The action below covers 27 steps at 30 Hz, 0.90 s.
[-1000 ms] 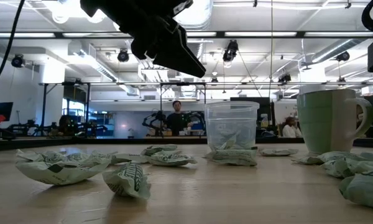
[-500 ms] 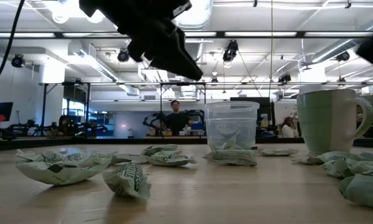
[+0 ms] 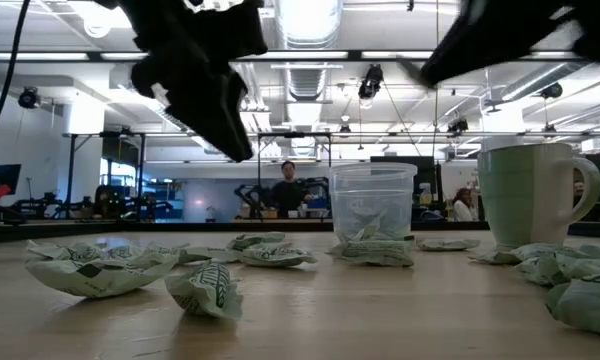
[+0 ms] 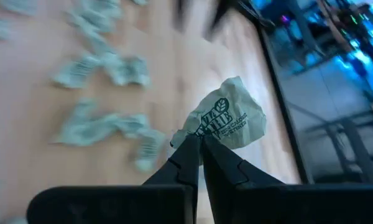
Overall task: Pick and place Stevia / Truvia into bins
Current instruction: Put the green stevia packet into the transparent container
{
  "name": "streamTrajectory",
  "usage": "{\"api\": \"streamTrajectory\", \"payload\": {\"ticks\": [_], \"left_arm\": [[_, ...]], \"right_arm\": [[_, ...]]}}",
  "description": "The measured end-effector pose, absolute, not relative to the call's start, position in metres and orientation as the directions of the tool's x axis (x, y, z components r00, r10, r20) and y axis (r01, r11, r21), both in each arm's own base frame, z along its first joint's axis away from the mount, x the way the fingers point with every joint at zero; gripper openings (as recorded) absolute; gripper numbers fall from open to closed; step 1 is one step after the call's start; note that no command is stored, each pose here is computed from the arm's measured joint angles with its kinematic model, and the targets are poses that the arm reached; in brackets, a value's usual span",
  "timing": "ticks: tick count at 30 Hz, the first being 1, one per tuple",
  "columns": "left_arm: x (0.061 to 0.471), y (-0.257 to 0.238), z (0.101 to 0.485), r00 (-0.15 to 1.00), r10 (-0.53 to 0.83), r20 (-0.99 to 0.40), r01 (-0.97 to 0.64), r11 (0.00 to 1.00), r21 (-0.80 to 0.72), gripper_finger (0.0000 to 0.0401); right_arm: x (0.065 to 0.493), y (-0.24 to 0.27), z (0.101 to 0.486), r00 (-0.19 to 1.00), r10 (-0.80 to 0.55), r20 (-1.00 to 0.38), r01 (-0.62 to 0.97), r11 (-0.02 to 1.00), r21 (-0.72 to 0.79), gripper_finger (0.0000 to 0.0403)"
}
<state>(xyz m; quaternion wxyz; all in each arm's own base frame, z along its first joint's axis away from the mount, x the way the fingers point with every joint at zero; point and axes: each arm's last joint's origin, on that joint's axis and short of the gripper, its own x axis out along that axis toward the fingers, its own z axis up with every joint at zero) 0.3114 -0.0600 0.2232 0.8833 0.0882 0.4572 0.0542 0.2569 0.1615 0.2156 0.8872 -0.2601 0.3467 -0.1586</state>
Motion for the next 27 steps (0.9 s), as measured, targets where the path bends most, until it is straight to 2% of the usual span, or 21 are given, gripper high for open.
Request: {"api": "streamTrajectory", "payload": {"ticks": [5, 12, 17, 20, 27], "left_arm": [[0.306, -0.071, 0.217, 0.549, 0.086, -0.832, 0.023, 0.993, 0.118, 0.0173], [0.298, -0.086, 0.21, 0.528, 0.052, -0.848, 0.063, 0.993, 0.1, 0.0173], [0.297, -0.087, 0.21, 0.531, 0.049, -0.846, 0.068, 0.993, 0.1, 0.0173], [0.299, -0.088, 0.21, 0.548, 0.047, -0.835, 0.065, 0.993, 0.099, 0.0173], [0.304, -0.089, 0.212, 0.598, 0.035, -0.801, 0.083, 0.991, 0.105, 0.0173]], "right_arm": [[0.275, 0.118, 0.207, 0.614, -0.536, -0.579, 0.167, 0.805, -0.569, 0.0009], [0.29, 0.079, 0.203, 0.54, -0.493, -0.682, 0.183, 0.86, -0.477, 0.0009], [0.294, 0.067, 0.203, 0.523, -0.496, -0.693, 0.21, 0.863, -0.459, 0.0011], [0.294, 0.063, 0.203, 0.517, -0.503, -0.693, 0.219, 0.86, -0.461, 0.0026], [0.295, 0.062, 0.203, 0.516, -0.504, -0.692, 0.213, 0.859, -0.466, 0.0092]]}}
